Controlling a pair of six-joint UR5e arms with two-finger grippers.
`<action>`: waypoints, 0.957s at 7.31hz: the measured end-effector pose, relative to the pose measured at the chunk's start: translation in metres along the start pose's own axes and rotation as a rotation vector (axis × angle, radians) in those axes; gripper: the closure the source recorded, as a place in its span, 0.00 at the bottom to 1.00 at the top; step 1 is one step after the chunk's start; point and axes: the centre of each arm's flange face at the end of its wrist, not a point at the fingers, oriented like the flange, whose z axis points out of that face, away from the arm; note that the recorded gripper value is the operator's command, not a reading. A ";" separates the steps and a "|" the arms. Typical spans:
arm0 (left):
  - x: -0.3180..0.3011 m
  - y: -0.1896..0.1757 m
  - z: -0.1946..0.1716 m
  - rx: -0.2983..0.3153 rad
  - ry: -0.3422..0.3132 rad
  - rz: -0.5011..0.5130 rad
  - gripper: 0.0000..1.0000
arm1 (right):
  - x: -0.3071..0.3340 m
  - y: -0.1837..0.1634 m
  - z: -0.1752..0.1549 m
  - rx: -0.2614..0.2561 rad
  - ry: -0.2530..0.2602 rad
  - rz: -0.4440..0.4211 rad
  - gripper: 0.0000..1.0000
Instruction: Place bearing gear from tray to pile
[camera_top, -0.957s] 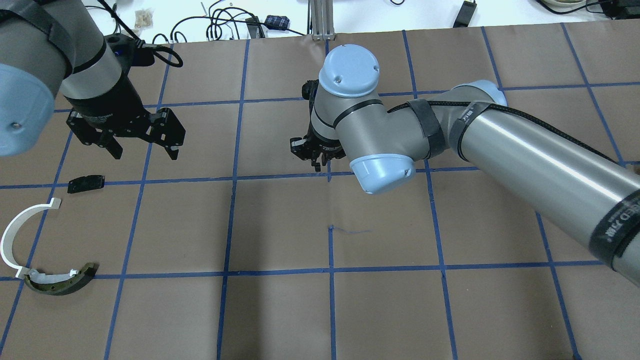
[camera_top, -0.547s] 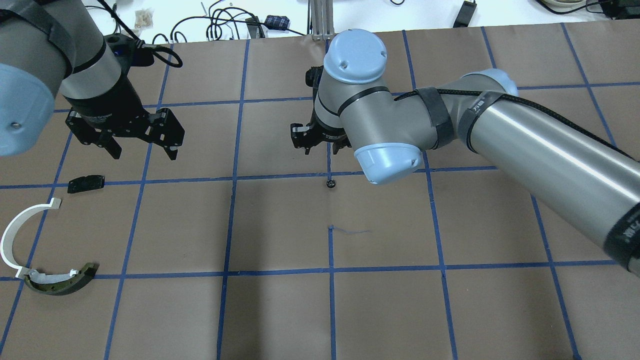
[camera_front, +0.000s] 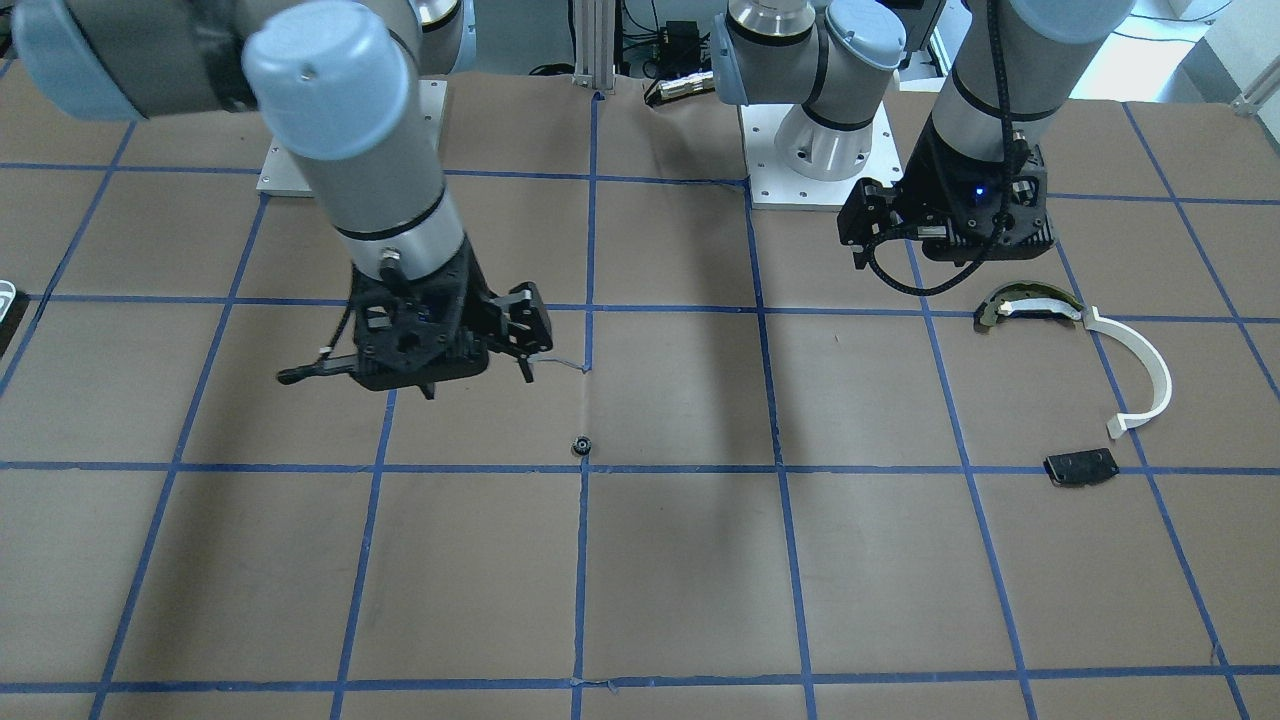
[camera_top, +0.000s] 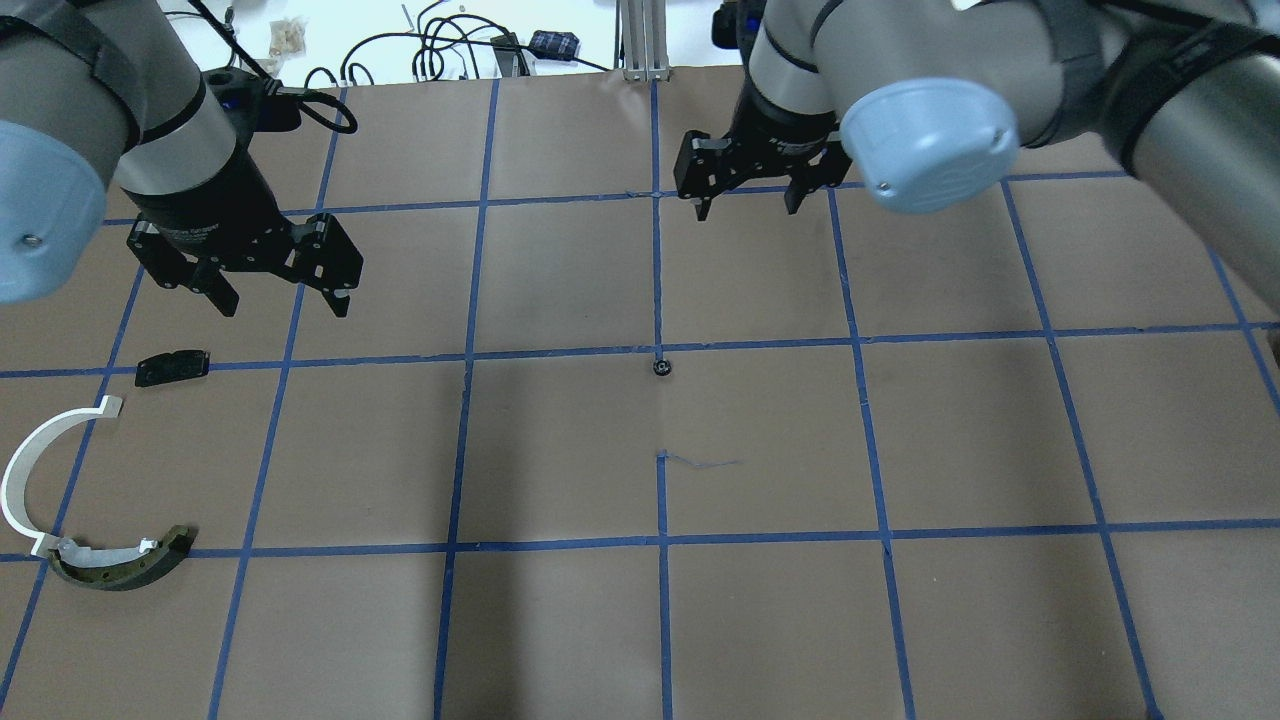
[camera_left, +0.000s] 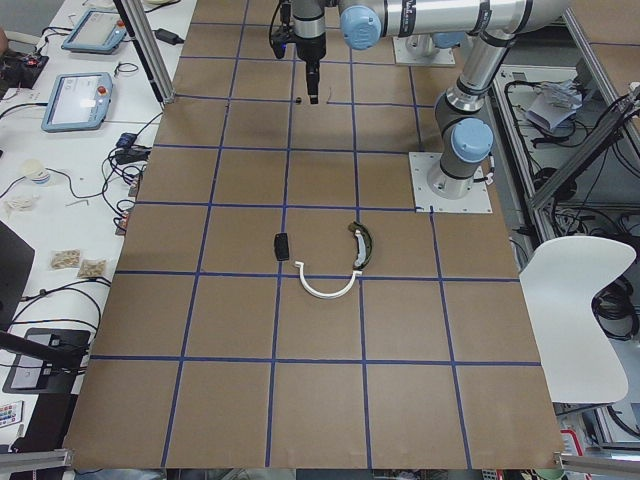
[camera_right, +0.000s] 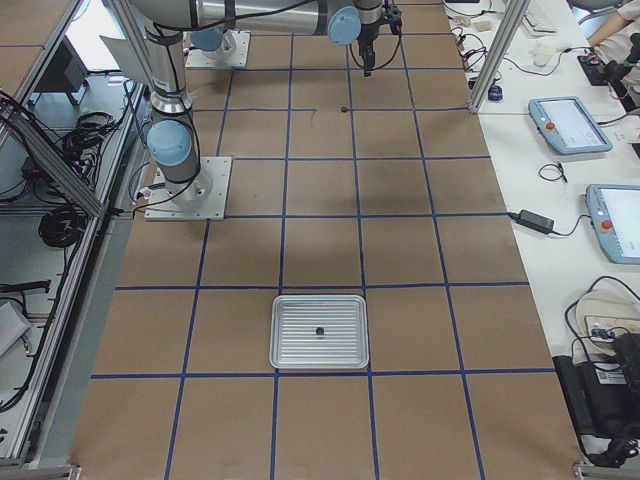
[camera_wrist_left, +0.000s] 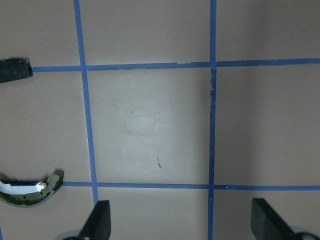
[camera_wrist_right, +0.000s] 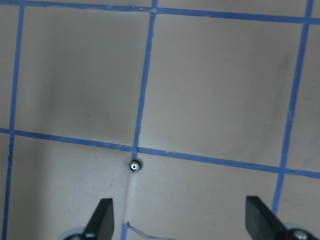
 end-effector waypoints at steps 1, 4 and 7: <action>0.002 -0.015 0.006 0.032 0.009 -0.013 0.00 | 0.042 0.006 -0.028 -0.019 0.034 -0.053 0.00; 0.074 -0.074 0.057 0.136 0.078 0.013 0.00 | 0.176 0.035 -0.081 -0.104 0.180 -0.258 0.00; 0.173 -0.104 0.136 0.139 0.104 0.055 0.00 | 0.324 0.075 -0.099 -0.163 0.220 -0.202 0.00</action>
